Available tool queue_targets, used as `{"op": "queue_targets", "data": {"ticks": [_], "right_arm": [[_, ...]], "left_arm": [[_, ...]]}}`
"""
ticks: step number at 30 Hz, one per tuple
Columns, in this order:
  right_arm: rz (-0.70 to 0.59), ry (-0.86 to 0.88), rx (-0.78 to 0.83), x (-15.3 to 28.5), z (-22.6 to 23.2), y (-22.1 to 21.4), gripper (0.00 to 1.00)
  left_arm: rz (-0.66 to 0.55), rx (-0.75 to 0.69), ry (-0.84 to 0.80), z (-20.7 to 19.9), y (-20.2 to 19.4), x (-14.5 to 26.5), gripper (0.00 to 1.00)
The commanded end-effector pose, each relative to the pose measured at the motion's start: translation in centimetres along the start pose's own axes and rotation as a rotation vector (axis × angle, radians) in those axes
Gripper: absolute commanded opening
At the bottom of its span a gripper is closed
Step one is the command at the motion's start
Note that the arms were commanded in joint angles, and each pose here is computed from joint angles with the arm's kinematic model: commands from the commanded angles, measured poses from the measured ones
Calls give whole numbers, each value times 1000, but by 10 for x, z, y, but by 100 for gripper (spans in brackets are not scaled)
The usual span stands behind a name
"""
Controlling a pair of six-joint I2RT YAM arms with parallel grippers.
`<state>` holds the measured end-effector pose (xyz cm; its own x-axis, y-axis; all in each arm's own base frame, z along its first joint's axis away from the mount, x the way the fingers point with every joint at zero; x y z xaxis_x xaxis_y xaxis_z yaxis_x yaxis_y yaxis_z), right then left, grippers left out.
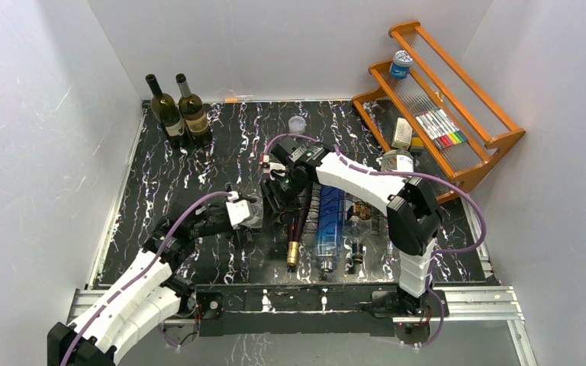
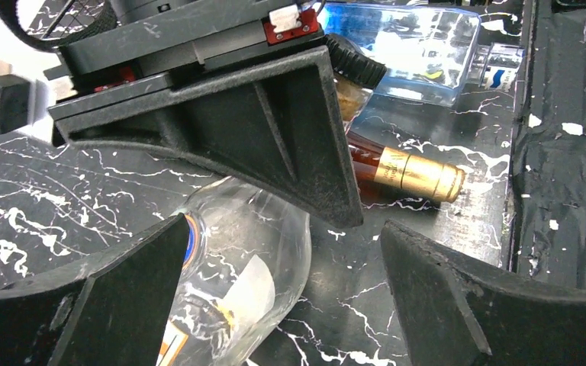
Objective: Take the wine bottle off the wine rack
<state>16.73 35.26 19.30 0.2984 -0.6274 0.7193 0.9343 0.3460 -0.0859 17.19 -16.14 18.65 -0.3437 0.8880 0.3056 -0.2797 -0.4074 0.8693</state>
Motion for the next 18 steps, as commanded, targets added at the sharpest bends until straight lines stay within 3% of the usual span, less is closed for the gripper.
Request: {"op": "queue_targets", "data": {"ticks": [1, 11, 18], "right_arm": [[-60, 254, 228, 28, 55, 6, 29], [-20, 295, 195, 22, 55, 1, 45], [-38, 319, 181, 20, 51, -3, 70]], "left_arm": [[-38, -27, -23, -3, 4, -9, 95], [-38, -42, 57, -7, -9, -16, 92], [-41, 16, -13, -14, -14, -28, 85]]}}
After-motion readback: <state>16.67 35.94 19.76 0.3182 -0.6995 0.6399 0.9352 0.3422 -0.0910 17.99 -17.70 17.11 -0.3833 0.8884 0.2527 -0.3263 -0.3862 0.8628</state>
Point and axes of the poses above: each gripper's point midway between its finger pads, its own x axis back along the fingers, its own z axis along the line the jaws close on, y = z × x, the point moved 5 cm from there along x, back along the fingers, and after that the axes turned 9 degrees about -x, right-handed, at the moved point
